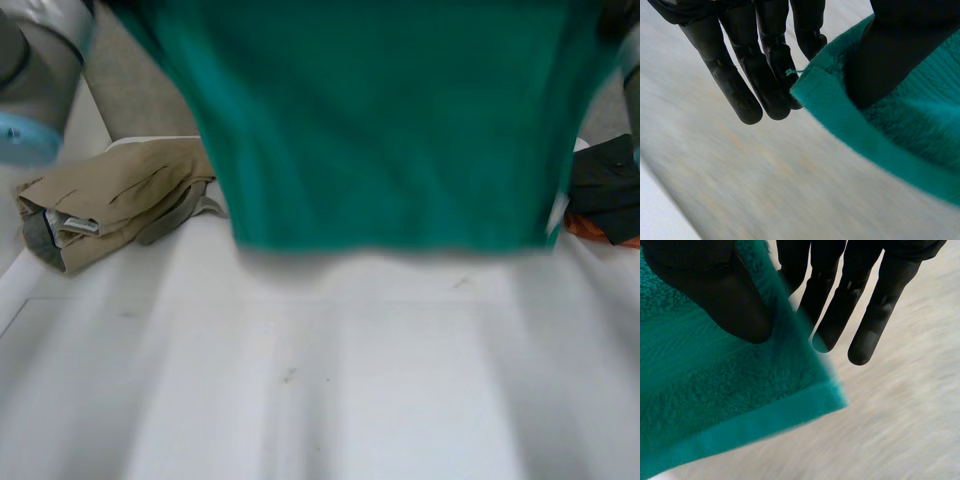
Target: Fold the laundry.
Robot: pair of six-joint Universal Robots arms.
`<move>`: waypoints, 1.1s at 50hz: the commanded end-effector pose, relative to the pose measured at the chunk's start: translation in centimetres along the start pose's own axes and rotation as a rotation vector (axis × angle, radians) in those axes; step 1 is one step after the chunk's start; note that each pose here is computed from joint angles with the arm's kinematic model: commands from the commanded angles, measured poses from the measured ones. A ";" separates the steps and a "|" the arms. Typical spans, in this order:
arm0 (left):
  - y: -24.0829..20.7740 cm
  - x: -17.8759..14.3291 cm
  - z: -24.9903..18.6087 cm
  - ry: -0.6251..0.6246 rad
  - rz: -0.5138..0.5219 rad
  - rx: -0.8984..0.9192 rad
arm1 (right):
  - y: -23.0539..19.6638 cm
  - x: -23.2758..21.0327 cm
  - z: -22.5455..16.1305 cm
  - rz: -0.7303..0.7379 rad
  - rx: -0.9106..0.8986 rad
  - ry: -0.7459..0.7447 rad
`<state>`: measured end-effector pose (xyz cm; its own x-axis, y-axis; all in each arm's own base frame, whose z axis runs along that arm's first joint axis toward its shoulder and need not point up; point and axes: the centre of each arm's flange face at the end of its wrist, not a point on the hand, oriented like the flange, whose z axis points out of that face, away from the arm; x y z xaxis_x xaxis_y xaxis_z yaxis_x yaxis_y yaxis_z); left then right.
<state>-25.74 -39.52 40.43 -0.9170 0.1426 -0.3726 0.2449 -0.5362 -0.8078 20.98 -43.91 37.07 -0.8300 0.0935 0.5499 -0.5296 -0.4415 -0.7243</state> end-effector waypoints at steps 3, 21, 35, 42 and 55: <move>-1.5 -1.6 1.1 -0.103 -0.100 0.149 | -2.9 1.1 0.6 0.216 0.238 0.100; 14.4 3.9 -5.9 0.090 -0.073 -0.329 | 9.4 -10.0 -6.4 0.223 -0.270 -0.290; 15.9 3.9 -17.3 0.357 0.161 -0.736 | 12.3 -7.6 -16.5 0.006 -0.740 -0.544; 11.8 2.1 -24.0 0.619 0.266 -0.923 | 9.6 -3.8 -23.1 -0.169 -0.888 -0.759; 10.7 2.6 -23.0 0.738 0.267 -0.857 | 11.5 -4.2 -22.2 -0.276 -0.786 -0.787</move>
<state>-16.61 -23.54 20.10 -0.4386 0.7316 -0.5219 0.8319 0.1109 -0.5437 13.37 -26.76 17.72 -0.4041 -0.6650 0.6280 -0.9088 0.2138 -0.3584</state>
